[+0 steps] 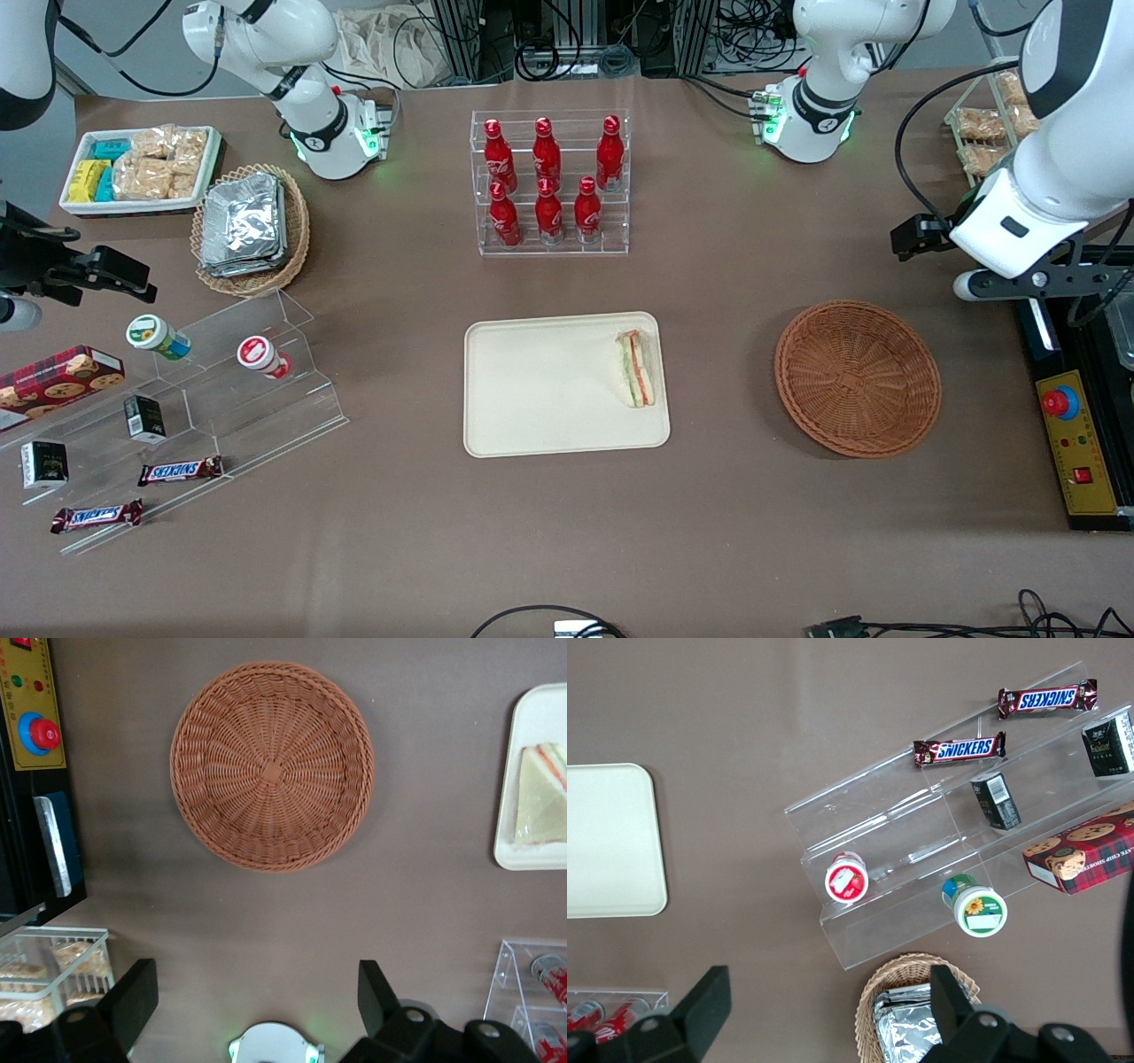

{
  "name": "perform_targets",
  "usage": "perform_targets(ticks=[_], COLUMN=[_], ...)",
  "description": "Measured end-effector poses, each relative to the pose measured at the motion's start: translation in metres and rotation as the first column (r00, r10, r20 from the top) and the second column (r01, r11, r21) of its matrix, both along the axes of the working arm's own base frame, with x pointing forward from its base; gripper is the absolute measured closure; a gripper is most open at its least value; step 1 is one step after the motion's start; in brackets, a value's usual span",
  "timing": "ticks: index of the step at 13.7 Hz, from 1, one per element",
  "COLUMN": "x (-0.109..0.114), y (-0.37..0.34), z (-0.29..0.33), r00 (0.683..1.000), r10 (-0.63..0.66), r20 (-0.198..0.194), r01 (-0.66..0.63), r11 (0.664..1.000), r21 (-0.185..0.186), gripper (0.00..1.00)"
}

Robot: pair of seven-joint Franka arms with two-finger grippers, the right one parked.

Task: Place sandwich from basket to tray

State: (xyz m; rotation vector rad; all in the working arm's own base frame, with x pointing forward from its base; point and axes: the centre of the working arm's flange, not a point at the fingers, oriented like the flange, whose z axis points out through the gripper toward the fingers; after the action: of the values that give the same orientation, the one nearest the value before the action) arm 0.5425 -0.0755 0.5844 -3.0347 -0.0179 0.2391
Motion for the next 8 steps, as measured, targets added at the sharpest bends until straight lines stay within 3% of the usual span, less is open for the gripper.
perform_targets(ticks=[4,8], x=[-0.016,-0.019], y=[0.013,0.013], z=[0.000,-0.001], r00=[1.000,1.000], r10=[0.006,0.001], r20=[0.016,0.007], r01=[-0.006,-0.001], r11=[1.000,1.000], r21=[-0.005,-0.004], gripper=[0.00,0.00])
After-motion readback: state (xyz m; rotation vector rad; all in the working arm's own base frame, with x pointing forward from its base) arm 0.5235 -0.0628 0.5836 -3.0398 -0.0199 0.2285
